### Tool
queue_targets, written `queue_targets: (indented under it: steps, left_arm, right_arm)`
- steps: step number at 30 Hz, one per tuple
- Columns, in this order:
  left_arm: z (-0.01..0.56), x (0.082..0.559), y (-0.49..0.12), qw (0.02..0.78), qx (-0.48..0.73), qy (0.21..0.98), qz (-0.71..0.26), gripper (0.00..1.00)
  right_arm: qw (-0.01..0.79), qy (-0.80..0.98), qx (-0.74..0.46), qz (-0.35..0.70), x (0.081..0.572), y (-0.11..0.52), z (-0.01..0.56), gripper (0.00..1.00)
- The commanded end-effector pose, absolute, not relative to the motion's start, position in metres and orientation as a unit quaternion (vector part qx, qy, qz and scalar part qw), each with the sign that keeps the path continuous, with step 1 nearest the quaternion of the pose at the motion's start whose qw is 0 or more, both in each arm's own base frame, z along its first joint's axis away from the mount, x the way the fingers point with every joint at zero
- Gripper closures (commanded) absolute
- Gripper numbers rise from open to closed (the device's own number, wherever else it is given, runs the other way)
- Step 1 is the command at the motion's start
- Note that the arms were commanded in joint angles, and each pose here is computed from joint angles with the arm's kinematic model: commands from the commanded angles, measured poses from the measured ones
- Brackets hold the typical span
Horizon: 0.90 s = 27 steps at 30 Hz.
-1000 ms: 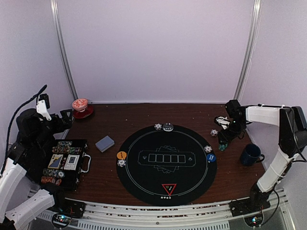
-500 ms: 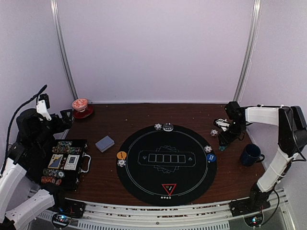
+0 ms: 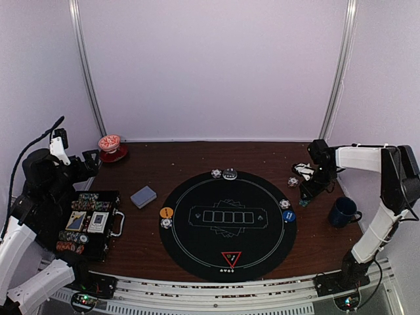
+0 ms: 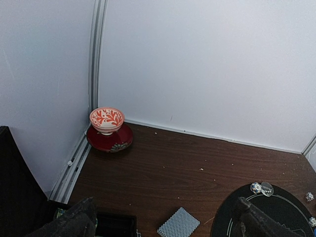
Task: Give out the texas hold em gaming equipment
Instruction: Pick up the pile of poker chips from the pile of poker chips.
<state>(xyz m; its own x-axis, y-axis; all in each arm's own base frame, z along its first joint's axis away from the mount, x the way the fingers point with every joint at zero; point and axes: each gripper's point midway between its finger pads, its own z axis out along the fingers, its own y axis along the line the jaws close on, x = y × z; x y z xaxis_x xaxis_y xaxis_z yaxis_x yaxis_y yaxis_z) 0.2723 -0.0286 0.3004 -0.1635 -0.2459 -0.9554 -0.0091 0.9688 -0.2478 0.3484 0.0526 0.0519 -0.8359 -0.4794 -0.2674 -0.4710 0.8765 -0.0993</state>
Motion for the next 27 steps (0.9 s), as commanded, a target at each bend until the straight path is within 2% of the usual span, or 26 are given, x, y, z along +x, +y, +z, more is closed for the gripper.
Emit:
queue_targets:
  steps: [1,9,18,27]
  left_arm:
    - [0.312,0.273,-0.026,0.661,-0.090,0.739,-0.096,0.02]
    - [0.313,0.273,-0.025,0.662,-0.091,0.738,-0.095,0.02]
    - [0.311,0.274,-0.025,0.659,-0.091,0.740,-0.094,0.02]
    - [0.310,0.274,-0.025,0.659,-0.091,0.741,-0.094,0.02]
  right_arm:
    - [0.151,0.958,-0.245,-0.010,0.348,0.052,0.059,0.66]
    - [0.186,0.951,-0.248,-0.007,0.353,0.060,0.084,0.68]
    - [0.229,0.938,-0.262,0.007,0.373,0.100,0.119,0.68]
    - [0.227,0.935,-0.271,0.003,0.400,0.137,0.109,0.68]
